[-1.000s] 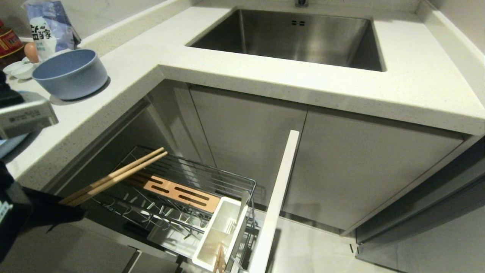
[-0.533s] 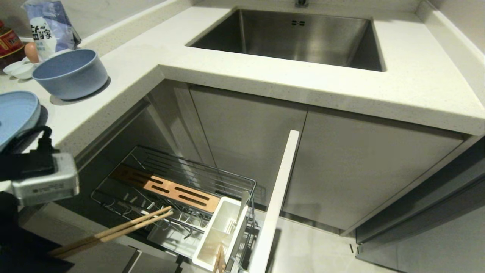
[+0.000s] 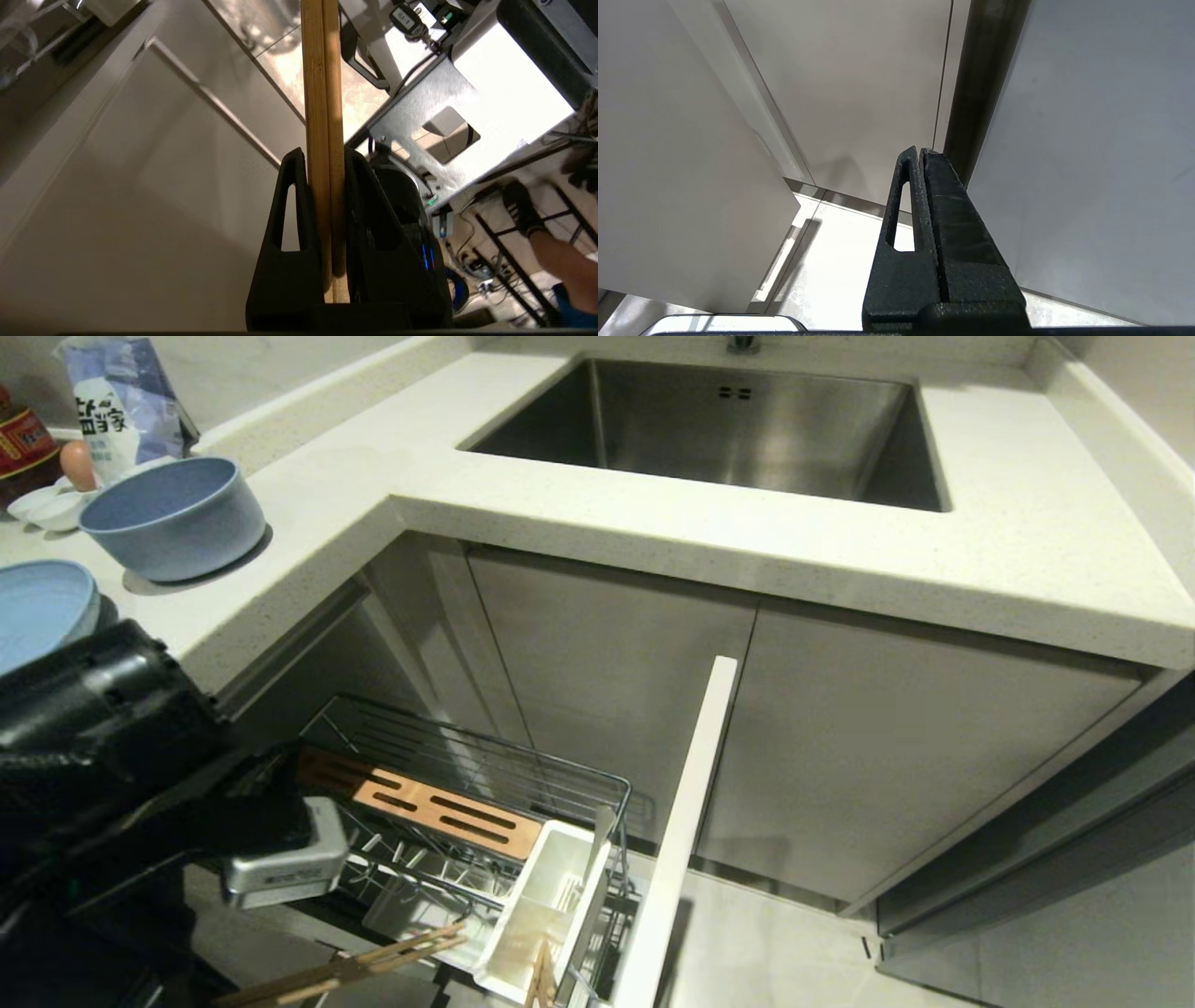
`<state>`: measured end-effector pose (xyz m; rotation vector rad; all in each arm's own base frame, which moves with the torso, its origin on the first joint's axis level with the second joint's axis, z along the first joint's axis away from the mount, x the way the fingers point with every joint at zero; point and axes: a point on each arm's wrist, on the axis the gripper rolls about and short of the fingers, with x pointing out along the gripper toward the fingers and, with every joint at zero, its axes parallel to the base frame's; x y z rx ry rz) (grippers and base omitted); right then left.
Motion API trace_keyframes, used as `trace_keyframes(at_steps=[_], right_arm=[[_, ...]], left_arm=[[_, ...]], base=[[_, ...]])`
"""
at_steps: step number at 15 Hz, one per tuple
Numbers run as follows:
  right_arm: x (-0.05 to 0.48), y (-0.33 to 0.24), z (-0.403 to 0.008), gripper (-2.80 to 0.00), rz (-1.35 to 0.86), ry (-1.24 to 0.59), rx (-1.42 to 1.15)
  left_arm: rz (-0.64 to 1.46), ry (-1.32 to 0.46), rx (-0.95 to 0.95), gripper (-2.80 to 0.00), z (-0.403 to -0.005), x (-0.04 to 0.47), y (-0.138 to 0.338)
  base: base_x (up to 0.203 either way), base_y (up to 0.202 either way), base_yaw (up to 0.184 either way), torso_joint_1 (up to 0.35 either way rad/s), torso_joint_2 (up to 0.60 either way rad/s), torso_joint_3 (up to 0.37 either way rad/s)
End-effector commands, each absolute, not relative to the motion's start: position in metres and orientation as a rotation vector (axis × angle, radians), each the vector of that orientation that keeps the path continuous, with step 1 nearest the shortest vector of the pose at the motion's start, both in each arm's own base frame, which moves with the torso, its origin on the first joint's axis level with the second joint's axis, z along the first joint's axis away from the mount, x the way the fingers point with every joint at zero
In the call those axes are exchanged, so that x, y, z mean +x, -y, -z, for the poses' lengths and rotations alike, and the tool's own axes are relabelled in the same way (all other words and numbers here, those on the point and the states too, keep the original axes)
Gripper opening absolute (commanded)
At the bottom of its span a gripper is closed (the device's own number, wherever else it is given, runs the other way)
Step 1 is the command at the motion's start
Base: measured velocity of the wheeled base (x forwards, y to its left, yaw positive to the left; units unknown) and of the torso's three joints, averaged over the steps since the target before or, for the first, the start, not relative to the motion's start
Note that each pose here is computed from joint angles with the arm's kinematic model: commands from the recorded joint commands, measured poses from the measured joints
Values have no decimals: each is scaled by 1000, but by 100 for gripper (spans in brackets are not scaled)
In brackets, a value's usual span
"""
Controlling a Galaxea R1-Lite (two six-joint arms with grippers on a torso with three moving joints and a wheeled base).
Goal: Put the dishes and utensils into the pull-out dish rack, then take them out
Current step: Pick up the chopsticks and place it in the cupboard
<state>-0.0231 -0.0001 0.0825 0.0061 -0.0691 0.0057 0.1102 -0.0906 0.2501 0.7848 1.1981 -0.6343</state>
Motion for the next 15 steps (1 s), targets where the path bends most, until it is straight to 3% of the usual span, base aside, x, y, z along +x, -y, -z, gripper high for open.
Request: trace_keyframes(at_steps=[1,15], right_arm=[[-21,0,-76,-280,-6,48,6],[-21,0,-76,-280,-6,48,6]], left_arm=[[644,-1250,822,-280,-231,122,105],[525,-1341,911,-280,-152,161,168]], base=[[0,0,0,0,0,0],[0,0,0,0,0,0]])
